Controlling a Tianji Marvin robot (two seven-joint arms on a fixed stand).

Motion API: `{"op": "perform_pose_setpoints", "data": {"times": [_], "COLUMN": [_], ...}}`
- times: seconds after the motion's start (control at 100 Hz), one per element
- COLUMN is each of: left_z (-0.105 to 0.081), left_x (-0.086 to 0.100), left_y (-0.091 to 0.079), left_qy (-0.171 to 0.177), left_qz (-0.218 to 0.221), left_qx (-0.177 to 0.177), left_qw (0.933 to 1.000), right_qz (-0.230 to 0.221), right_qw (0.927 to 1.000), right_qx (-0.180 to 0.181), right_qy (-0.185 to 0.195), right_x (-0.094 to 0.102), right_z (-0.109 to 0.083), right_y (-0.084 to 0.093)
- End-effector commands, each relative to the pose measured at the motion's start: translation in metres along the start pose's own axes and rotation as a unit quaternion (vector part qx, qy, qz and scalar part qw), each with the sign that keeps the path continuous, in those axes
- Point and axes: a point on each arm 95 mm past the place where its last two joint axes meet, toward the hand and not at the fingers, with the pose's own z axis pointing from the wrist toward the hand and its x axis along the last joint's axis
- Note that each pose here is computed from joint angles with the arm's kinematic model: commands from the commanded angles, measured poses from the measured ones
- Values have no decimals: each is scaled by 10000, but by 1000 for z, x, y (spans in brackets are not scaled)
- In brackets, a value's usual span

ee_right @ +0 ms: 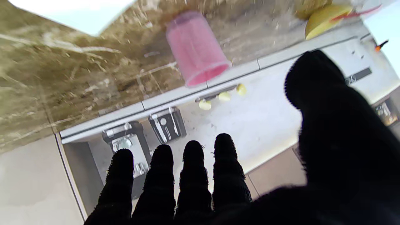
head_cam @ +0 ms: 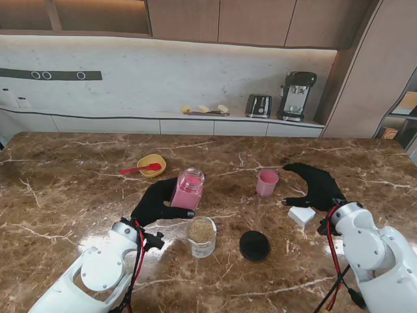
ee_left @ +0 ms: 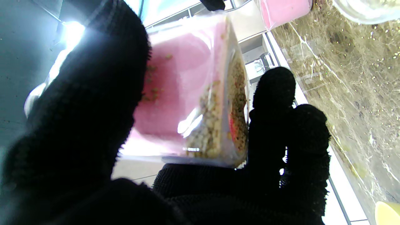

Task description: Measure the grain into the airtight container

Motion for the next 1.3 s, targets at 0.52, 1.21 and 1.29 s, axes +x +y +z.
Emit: {"op": "perform_pose_setpoints", "data": {"times": [0.52,1.21,1.29], "left_z": [-8,-9,-9], "left_x": [0,-7,-8], "left_y": [4,1,0], "left_qy": [-18,-91,-103], "left_qz": [10,-48,-40], "left_qx": [-34,23,38], "left_qw": [10000,9999,9999], "right_qz": [-555,-1926,-2023], "right_qw": [9881,9641,9603], "right_qx": [1410,1779,1878], "right_qy": [-268,-421,-394], "right_x": [-20,-44,-45], "right_z": [-30,-7,-3], "right_y": [-14,-30,-31]}}
